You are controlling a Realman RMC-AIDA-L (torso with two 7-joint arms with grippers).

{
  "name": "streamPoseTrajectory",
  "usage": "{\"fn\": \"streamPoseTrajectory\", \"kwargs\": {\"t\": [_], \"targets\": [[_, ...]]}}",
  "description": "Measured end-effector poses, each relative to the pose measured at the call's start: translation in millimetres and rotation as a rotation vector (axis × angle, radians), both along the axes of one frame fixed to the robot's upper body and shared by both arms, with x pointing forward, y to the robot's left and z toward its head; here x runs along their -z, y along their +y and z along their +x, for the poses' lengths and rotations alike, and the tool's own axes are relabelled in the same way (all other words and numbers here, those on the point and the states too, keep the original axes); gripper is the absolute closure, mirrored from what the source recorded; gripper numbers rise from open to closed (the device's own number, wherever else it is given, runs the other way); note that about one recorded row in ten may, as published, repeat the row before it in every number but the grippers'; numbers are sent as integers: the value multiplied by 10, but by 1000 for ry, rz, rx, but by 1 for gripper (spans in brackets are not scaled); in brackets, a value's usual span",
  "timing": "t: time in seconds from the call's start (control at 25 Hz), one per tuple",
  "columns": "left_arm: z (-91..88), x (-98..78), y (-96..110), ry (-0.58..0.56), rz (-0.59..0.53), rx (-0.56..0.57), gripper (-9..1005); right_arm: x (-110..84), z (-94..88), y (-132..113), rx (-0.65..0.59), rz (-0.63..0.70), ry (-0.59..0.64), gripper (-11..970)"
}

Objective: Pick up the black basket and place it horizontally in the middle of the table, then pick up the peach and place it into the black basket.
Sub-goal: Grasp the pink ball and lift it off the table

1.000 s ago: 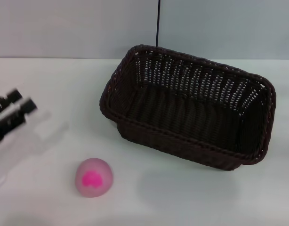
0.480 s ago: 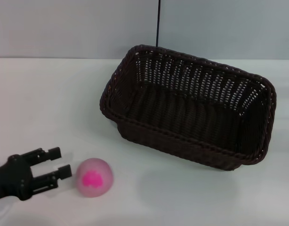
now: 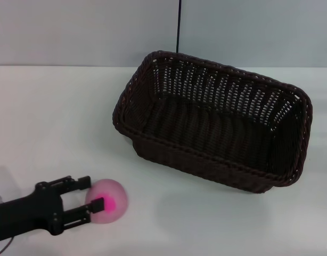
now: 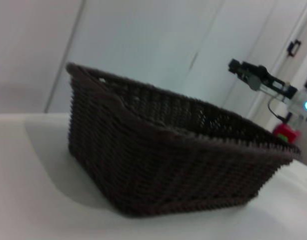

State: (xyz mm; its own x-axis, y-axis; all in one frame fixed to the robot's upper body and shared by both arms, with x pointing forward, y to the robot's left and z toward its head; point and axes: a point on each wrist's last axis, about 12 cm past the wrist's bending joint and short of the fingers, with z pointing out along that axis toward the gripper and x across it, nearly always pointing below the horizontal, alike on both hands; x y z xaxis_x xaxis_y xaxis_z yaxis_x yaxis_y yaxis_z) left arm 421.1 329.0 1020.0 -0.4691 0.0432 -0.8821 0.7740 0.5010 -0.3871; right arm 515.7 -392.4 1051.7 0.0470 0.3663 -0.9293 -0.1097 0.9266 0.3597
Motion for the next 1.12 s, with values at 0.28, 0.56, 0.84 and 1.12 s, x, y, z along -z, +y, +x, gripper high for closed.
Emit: {"fn": "streamPoseTrajectory", "kwargs": {"t": [0.28, 0.56, 0.84, 1.12], "targets": [[76, 57, -142, 22, 31, 62, 320, 26, -16, 4, 8, 0, 8, 688], [103, 79, -155, 11, 28, 26, 476, 61, -53, 3, 17, 4, 20, 688], [122, -20, -214, -20, -45, 76, 801, 95, -91, -11, 28, 5, 35, 688], [293, -354, -299, -95, -240, 149, 856, 118, -104, -4, 34, 3, 46, 688]]}}
